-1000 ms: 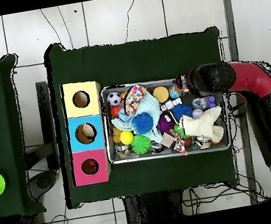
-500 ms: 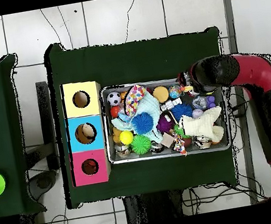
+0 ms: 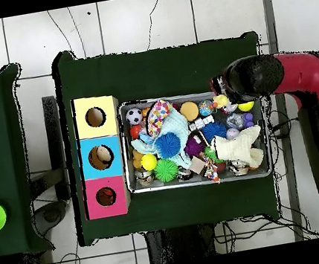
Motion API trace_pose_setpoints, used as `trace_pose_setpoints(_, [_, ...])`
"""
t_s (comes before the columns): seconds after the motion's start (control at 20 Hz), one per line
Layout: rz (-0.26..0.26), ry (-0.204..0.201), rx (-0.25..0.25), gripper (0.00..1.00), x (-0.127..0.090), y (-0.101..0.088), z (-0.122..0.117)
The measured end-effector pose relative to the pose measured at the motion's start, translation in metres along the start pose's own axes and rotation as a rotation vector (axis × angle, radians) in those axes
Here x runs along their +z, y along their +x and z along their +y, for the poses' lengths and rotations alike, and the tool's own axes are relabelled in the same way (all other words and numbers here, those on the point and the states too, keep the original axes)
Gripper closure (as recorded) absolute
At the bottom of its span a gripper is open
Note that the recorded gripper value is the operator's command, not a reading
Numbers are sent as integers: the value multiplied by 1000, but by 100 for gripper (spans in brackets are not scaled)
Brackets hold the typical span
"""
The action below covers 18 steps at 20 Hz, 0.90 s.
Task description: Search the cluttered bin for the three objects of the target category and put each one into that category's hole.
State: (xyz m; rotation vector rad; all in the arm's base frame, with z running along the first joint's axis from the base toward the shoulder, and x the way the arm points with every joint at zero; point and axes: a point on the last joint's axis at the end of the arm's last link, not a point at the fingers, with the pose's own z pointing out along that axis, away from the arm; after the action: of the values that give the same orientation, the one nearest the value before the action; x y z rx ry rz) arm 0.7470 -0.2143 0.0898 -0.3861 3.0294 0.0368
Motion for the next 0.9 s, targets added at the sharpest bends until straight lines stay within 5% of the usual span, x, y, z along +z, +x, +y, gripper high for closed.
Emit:
trace_pose_setpoints(0.35, [2,20,-17,0,-4,-3,3])
trace_pose_setpoints(0.9, [6,48,-37,0,20,7,0])
